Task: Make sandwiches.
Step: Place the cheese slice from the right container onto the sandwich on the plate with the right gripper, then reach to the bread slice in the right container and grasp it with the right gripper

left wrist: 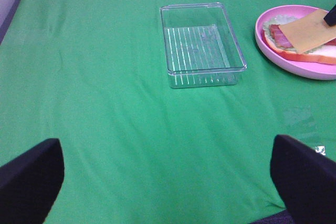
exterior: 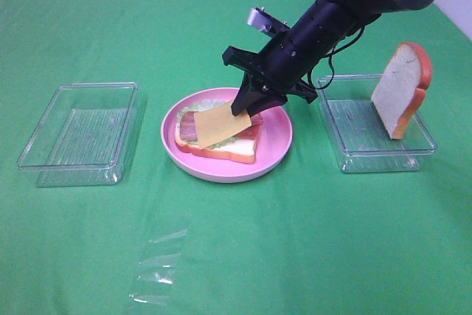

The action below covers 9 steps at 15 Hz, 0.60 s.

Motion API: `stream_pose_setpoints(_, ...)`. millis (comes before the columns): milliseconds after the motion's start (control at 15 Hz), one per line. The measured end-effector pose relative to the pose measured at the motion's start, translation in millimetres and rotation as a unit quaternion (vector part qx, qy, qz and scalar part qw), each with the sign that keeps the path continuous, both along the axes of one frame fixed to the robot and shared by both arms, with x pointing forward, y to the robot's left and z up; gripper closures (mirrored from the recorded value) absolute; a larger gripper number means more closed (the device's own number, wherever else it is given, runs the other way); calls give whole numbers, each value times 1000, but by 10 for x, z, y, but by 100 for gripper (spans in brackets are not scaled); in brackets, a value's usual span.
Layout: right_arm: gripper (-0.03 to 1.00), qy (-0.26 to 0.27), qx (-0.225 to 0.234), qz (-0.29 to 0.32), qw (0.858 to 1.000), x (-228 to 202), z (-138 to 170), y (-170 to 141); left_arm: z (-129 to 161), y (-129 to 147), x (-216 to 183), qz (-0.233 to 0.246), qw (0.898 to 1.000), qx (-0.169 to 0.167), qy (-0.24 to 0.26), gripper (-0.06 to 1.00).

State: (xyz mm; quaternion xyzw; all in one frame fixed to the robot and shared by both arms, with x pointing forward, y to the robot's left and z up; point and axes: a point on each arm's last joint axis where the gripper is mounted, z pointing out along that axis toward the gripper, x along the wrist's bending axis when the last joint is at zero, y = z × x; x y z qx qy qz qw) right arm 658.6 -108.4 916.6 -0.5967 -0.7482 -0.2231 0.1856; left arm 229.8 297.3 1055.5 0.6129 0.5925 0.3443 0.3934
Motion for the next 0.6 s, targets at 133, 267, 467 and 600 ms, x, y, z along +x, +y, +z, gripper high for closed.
stream_pose_setpoints(133, 38, -18, -7, 5, 1000, -8, 130, -20, 0, 0, 0, 0, 1000, 0, 0, -4)
stream_pose_setpoints(267, 6, -36, -14, 11, 999, -18, 250, -42, 0, 0, 0, 0, 1000, 0, 0, -4)
stream_pose_setpoints(467, 0, -95, -39, 21, 994, -87, 713, -128, 0, 0, 0, 0, 1000, 0, 0, -4)
stream_pose_setpoints(600, -1, -121, -85, 15, 989, -141, 1051, -249, 0, 0, 0, 0, 1000, 0, 0, -4)
